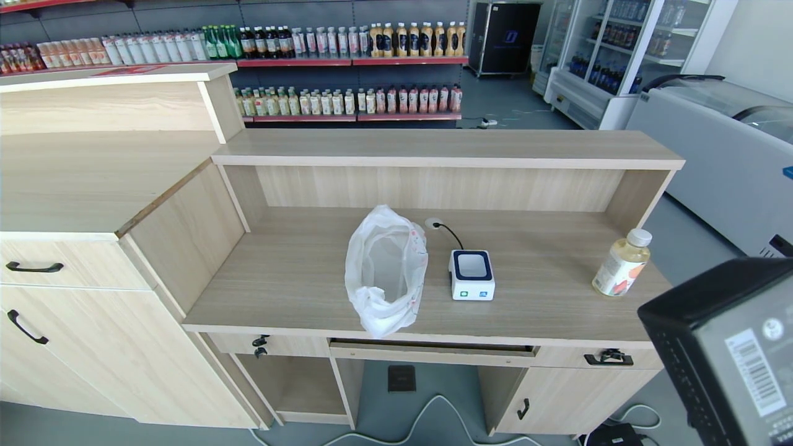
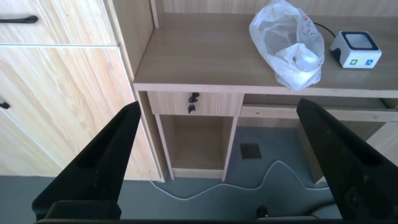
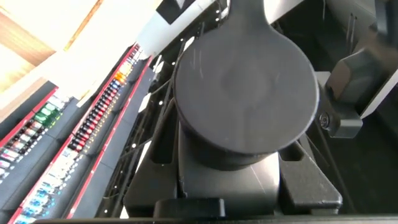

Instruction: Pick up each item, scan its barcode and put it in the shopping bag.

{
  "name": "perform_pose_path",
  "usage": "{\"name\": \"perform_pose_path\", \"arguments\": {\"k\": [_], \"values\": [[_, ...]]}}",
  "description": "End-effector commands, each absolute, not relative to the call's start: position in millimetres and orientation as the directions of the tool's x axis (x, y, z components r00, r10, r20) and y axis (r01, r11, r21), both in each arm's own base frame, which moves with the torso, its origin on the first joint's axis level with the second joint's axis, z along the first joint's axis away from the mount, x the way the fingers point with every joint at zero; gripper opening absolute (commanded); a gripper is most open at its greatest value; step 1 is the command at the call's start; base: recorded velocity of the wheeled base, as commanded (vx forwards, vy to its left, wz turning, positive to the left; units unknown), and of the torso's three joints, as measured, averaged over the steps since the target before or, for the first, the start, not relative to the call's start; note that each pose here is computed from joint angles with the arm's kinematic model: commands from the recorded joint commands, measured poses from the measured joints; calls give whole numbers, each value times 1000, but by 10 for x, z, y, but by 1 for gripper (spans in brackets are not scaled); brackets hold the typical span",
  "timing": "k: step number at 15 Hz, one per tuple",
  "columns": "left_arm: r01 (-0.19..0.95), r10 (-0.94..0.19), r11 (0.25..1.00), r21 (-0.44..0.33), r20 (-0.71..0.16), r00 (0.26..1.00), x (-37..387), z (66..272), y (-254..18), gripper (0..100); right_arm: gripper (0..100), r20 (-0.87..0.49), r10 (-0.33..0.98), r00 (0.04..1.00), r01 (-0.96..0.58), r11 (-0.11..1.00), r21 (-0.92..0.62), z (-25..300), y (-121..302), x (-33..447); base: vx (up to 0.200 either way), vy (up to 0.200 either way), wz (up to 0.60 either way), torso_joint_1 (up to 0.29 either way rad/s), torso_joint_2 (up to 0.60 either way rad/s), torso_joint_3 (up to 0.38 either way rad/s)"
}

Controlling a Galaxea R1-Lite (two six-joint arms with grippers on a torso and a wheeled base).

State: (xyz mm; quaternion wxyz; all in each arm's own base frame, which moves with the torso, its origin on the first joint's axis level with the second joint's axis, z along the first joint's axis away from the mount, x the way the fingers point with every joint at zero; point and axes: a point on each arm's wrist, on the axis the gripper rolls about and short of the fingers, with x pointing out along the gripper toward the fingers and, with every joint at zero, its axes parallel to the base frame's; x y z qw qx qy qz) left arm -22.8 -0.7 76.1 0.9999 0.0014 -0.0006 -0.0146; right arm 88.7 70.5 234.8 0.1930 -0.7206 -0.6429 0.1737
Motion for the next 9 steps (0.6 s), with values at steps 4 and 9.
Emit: {"name": "perform_pose_path", "arguments": {"k": [4, 9], "values": [[29, -29, 1000, 3, 2, 1000, -228, 761, -7, 100, 0, -4, 704, 710, 177, -184, -967, 2387, 177, 1264, 0, 0, 0, 0, 0, 0], [29, -29, 1000, 3, 2, 1000, -228, 761, -7, 100, 0, -60, 421, 905, -184, 261, -948, 2279, -280, 1446, 0, 0, 0, 0, 0, 0]]}}
